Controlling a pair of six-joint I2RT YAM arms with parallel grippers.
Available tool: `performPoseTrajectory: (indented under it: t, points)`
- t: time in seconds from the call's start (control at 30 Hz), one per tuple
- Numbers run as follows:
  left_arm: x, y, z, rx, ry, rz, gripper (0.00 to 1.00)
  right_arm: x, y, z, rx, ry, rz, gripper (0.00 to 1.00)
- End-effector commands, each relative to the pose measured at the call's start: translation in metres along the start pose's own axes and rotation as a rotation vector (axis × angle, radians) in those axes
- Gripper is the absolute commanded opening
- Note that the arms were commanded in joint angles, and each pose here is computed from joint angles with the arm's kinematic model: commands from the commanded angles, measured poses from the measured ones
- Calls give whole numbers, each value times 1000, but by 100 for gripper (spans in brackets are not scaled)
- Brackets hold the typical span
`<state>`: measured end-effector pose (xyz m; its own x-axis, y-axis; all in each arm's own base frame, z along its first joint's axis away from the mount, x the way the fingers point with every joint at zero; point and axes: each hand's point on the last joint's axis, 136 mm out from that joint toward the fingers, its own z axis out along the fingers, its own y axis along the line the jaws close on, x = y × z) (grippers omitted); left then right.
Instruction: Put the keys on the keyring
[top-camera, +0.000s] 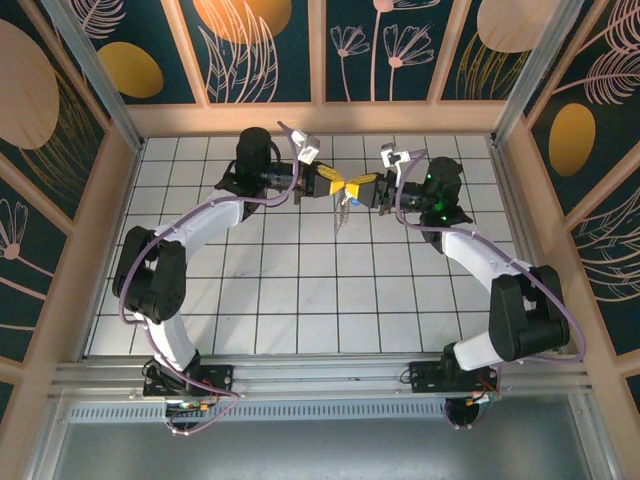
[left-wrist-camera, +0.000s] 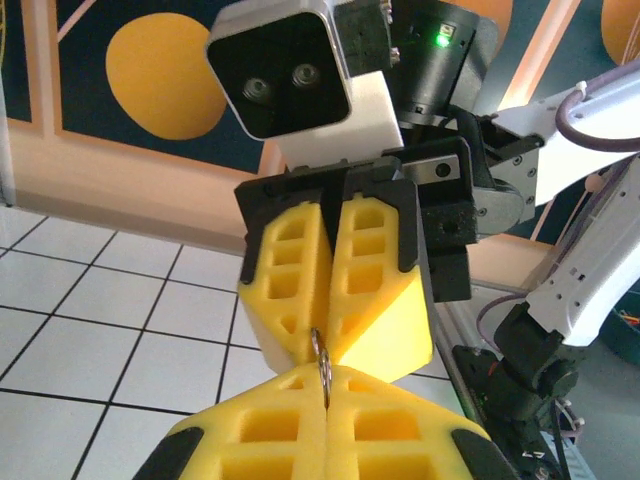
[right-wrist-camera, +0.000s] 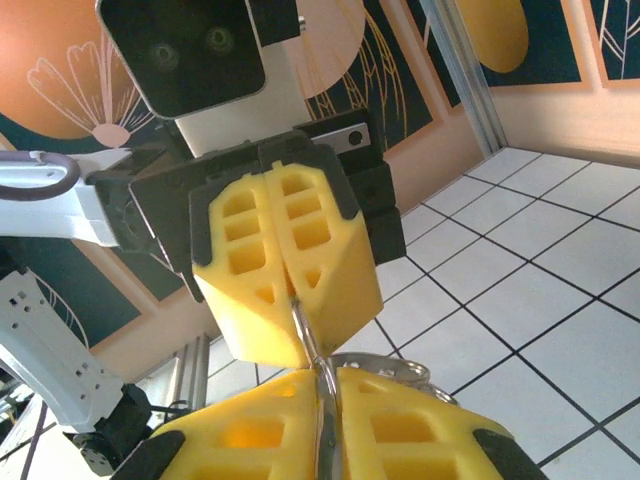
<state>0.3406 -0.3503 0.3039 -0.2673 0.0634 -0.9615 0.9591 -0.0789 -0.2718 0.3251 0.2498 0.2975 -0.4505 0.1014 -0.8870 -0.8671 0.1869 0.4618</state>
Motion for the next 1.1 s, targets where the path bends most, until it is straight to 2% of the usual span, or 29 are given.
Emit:
performPoseTrajectory:
  t: [0.0,0.07,0.4,0.77,0.87,0.93,1.07]
  points:
    - [-26,-20,-3,23,-41,97,0,-8,9,-6,-5,-29,-45,5]
    - [-27,-20,-3,20,-44,99,0,-7,9,-7,-2,-29,-43,0]
    - [-40,-25,-7,-6,-98,131,0,3,10,-6,-27,-7,-25,0]
    - [-52,-33,-12,-27,-154,160,0,17,21,13,-80,58,-18,1]
    - [-51,-32,-13,-34,-158,161,0,17,18,9,-54,52,-13,26]
    - [-52,-32,-13,-39,-161,160,0,16,16,3,-35,43,-13,37]
    - [-53,-31,-13,-40,-166,160,0,11,15,-13,11,10,-21,41]
